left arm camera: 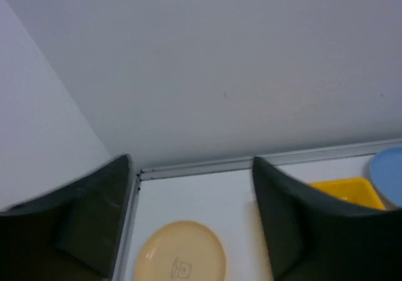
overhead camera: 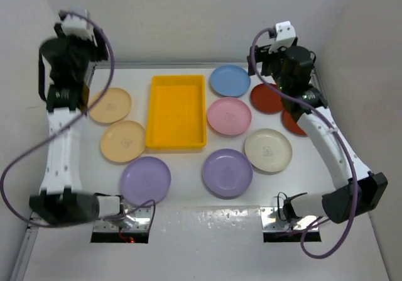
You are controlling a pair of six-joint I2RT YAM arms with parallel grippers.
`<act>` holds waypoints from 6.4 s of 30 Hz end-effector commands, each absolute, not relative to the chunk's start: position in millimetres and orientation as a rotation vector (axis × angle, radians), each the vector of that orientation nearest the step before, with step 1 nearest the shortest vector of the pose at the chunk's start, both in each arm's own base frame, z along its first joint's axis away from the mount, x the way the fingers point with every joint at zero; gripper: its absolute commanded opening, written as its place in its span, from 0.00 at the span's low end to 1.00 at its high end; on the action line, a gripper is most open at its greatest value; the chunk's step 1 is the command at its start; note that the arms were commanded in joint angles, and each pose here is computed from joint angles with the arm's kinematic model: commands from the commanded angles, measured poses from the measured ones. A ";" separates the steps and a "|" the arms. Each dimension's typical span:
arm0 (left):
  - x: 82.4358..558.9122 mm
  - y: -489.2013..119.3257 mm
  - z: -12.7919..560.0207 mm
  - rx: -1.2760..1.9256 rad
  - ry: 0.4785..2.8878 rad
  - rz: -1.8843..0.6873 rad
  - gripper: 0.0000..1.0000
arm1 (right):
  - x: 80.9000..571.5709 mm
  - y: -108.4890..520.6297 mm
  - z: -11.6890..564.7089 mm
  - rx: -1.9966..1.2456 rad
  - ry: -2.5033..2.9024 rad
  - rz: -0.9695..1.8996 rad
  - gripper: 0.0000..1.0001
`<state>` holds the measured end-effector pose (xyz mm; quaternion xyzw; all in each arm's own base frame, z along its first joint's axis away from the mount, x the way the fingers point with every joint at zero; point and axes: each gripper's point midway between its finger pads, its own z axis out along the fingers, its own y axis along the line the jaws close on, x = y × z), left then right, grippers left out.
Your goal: Place the plates into the plastic bin on the countertop
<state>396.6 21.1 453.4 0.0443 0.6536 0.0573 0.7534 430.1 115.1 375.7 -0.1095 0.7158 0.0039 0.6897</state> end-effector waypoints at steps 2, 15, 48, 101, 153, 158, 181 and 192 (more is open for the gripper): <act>437.3 68.6 293.8 0.067 2.164 -0.081 0.45 | 428.3 153.4 292.6 -0.254 1.974 0.399 0.82; 474.4 235.4 147.3 -0.344 2.517 0.094 0.78 | 401.8 157.7 167.8 -0.107 2.448 0.216 0.92; 513.9 219.4 259.6 -0.323 2.119 -0.135 0.00 | 409.7 117.3 111.4 0.238 2.544 0.166 0.62; 509.9 -68.6 211.5 0.404 2.304 -0.252 0.54 | 473.5 121.8 233.3 0.274 2.071 0.154 0.00; 404.3 154.0 93.4 -0.118 2.634 0.008 0.77 | 473.6 331.7 117.9 -0.525 2.300 0.264 0.57; 363.4 148.4 39.8 -0.074 2.839 -0.046 0.77 | 470.9 333.7 175.4 -0.484 2.176 0.332 0.65; 461.9 155.7 279.6 -0.090 2.166 -0.020 0.00 | 433.6 205.8 201.1 -0.052 2.194 0.339 0.63; 469.5 -47.9 208.3 0.405 2.366 -0.413 0.00 | 408.9 155.4 172.5 0.054 2.279 0.239 0.63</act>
